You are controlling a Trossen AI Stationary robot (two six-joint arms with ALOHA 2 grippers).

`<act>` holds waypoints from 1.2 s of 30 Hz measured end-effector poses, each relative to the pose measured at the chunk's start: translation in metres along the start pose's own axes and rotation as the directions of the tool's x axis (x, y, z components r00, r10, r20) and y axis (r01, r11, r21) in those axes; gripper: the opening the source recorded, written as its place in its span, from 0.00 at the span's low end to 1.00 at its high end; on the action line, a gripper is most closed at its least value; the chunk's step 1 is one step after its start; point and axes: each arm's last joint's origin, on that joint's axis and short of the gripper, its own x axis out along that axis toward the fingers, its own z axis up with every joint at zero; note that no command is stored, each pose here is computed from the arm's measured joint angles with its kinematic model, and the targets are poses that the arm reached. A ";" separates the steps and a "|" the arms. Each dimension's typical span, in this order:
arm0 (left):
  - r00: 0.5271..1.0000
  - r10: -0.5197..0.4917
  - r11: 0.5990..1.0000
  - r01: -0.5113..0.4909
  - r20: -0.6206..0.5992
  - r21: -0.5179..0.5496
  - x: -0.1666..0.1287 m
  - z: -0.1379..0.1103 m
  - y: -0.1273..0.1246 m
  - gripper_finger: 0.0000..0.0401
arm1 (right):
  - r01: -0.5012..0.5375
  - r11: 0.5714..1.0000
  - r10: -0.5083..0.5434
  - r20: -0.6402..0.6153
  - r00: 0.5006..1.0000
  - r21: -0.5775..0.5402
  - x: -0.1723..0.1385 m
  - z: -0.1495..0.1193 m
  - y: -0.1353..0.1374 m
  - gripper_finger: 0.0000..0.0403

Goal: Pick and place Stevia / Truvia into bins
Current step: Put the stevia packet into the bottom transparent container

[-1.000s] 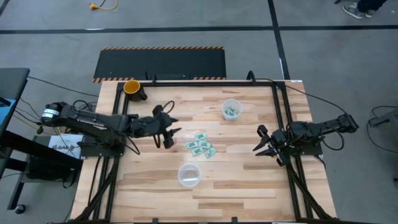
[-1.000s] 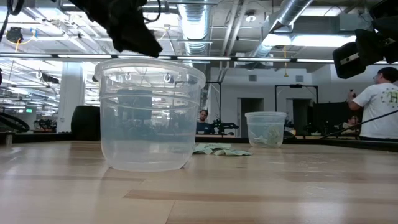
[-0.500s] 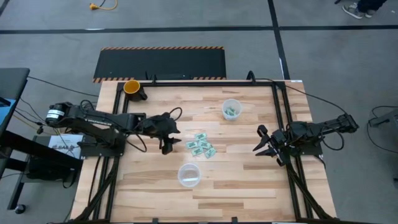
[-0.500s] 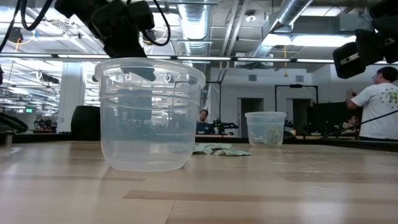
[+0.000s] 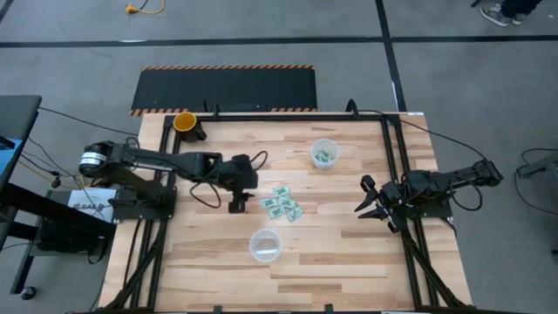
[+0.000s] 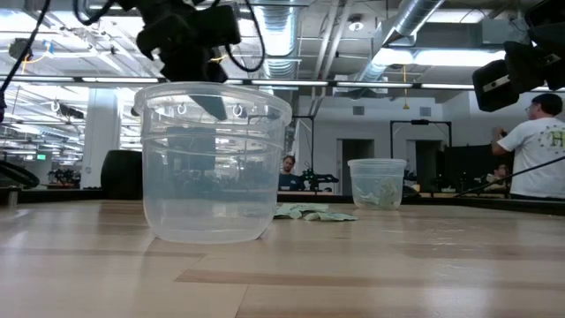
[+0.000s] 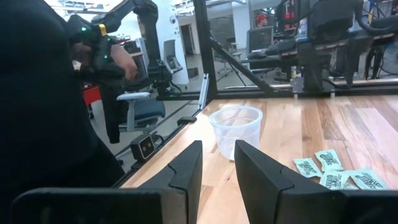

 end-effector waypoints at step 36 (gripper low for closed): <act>0.997 -0.081 0.944 0.073 0.012 0.322 0.049 0.008 0.014 0.46 | 0.000 1.000 0.000 0.000 1.000 0.000 0.000 0.000 0.000 0.22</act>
